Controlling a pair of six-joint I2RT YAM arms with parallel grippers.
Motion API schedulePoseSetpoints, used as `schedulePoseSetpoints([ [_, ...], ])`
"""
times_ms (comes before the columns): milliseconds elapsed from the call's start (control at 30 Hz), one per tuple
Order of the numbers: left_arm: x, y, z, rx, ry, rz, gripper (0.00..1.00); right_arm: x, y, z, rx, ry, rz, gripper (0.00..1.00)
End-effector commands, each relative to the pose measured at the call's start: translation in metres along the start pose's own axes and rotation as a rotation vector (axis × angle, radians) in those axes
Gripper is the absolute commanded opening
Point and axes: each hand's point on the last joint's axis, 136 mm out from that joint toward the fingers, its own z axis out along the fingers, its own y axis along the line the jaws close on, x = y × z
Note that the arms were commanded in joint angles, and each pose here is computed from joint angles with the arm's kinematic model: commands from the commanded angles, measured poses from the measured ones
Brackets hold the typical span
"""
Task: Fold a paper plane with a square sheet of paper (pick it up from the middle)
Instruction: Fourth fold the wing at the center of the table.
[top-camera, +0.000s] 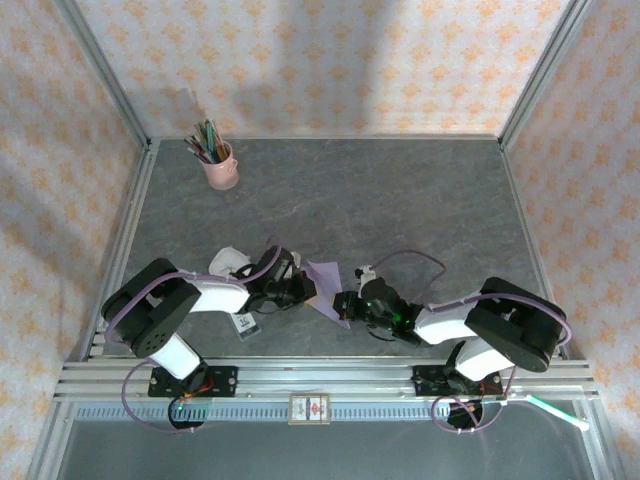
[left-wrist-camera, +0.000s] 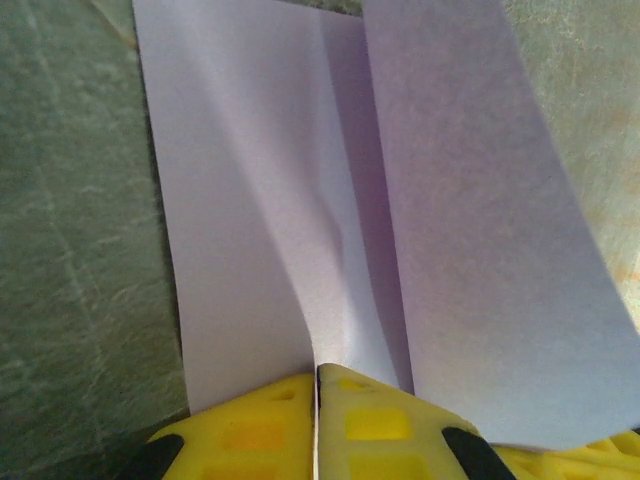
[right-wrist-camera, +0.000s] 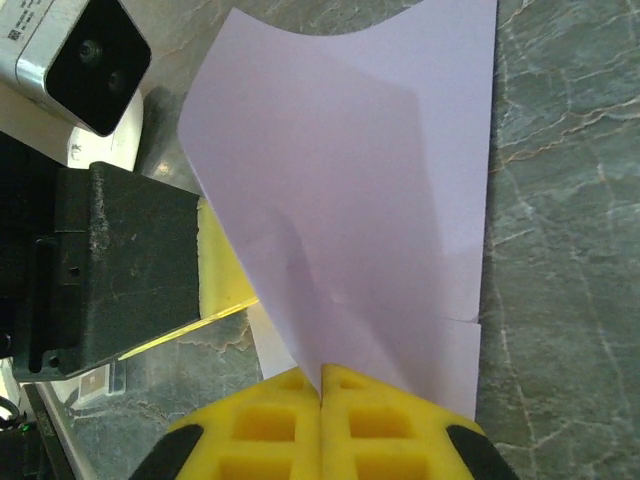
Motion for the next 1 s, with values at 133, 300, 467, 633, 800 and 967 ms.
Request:
schedulePoseSetpoints([
  [133,0.005,0.025,0.005,-0.084,0.001,0.008,0.11,-0.003,0.006,0.005,-0.01,0.005,-0.007,0.06],
  [300,0.003,0.024,0.003,-0.093,-0.003,0.014,0.11,0.0,0.001,0.005,0.001,0.014,0.004,0.06],
  [467,-0.004,0.019,-0.002,-0.119,-0.019,0.053,0.13,0.004,-0.006,0.004,0.024,0.021,0.004,0.05],
  [633,-0.011,0.009,-0.006,-0.116,-0.034,0.074,0.17,0.005,-0.008,0.002,0.017,0.017,0.022,0.04],
  [800,-0.014,0.001,-0.01,-0.104,-0.04,0.087,0.23,0.006,-0.008,0.002,0.01,0.015,0.032,0.03],
  [967,-0.019,-0.011,-0.017,-0.075,-0.057,0.101,0.27,0.009,-0.01,0.002,0.0,0.022,0.053,0.02],
])
